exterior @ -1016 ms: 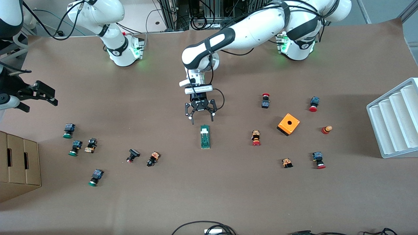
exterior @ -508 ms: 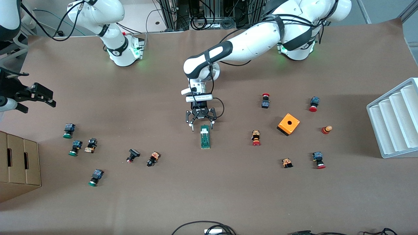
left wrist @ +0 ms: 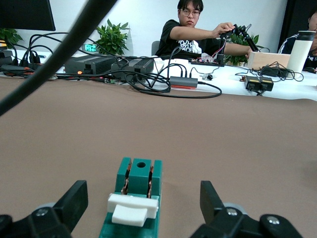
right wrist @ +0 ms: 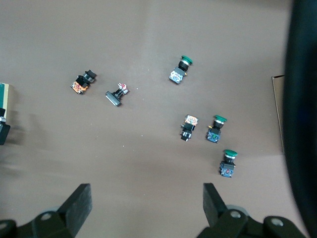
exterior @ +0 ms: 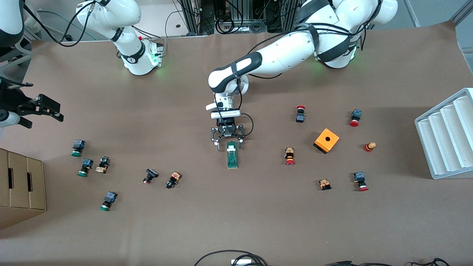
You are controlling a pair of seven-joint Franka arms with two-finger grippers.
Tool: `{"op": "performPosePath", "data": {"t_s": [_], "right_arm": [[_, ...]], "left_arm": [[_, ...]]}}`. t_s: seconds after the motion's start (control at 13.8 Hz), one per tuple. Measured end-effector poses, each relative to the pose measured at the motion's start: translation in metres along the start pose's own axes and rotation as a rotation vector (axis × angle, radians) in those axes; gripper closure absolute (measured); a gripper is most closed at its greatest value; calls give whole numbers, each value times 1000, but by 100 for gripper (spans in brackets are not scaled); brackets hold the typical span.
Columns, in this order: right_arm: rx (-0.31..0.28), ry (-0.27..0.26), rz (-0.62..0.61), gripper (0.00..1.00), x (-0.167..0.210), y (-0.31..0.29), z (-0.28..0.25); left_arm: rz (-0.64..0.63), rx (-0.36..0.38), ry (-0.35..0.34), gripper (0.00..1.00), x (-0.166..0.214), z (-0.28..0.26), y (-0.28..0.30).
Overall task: Close load switch with both arms
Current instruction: 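Hold the green switch steady with the left gripper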
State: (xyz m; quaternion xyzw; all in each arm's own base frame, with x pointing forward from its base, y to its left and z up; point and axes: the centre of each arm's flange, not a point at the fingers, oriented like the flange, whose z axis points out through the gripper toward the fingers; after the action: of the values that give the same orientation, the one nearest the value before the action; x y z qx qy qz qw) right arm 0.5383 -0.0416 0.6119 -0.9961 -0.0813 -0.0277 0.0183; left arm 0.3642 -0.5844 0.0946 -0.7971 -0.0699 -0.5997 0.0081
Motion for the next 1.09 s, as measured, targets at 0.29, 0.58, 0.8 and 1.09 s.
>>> {"op": "performPosePath", "data": {"t_s": [0.29,0.58,0.8,1.09], "right_arm": [[4,-19,0,0,-1,0,3],[12,-55,-11,0,-2,-1,11],[19,-82,-22,0,-3,-4,15],[22,-102,-30,0,0,-8,23]], "left_arm": [[11,8,-9,0,-12,1,-4],[16,11,-8,0,-19,-1,-5],[16,14,-4,0,-21,-2,-5],[15,13,-1,0,-30,-3,-6]]}}
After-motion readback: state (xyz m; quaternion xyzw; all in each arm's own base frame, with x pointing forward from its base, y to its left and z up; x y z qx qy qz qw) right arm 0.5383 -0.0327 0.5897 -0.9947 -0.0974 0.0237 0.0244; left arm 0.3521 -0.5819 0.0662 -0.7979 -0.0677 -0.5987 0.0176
